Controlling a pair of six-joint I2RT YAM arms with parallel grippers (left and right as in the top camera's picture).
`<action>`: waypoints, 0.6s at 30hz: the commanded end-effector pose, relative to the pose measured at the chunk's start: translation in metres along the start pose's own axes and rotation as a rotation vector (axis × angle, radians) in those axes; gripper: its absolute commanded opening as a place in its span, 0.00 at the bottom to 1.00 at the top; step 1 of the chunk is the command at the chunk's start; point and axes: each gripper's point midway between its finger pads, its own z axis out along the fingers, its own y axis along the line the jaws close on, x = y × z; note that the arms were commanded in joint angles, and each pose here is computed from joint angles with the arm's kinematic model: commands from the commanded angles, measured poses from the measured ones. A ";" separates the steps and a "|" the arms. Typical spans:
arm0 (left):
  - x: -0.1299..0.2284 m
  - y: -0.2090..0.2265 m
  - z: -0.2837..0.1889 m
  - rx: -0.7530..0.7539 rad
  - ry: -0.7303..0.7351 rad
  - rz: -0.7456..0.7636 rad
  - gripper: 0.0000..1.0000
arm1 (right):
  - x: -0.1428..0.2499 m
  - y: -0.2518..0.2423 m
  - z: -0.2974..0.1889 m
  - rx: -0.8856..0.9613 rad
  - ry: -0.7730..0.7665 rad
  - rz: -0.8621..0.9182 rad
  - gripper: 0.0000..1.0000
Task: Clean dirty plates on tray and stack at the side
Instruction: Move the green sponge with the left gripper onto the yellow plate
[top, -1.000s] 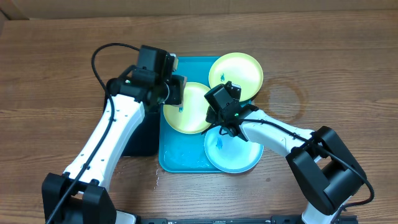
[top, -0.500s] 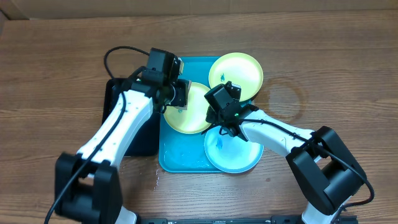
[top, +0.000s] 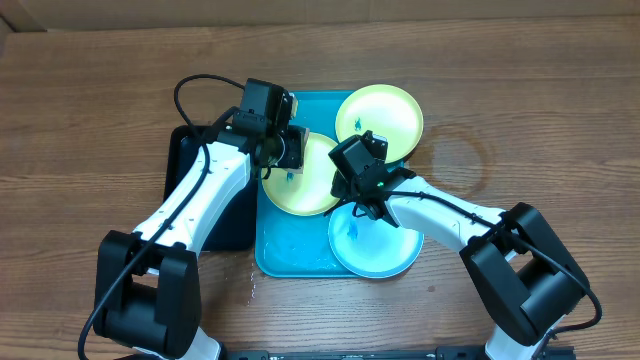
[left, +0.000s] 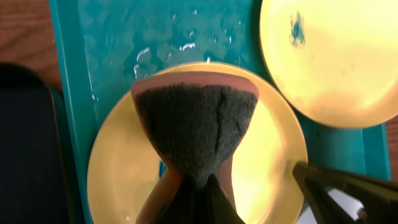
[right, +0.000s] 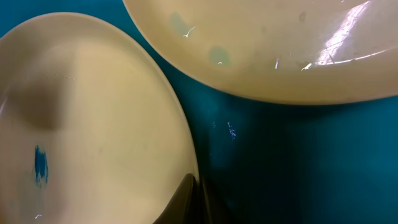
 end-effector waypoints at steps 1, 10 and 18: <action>-0.004 0.001 0.004 -0.008 -0.033 0.001 0.04 | -0.004 0.003 0.000 -0.008 -0.007 -0.002 0.04; 0.002 -0.008 0.006 0.049 -0.011 -0.004 0.04 | -0.004 0.004 0.000 -0.008 -0.008 -0.002 0.04; 0.013 -0.002 0.031 0.039 0.035 -0.017 0.04 | -0.004 0.004 0.000 -0.008 -0.008 -0.002 0.04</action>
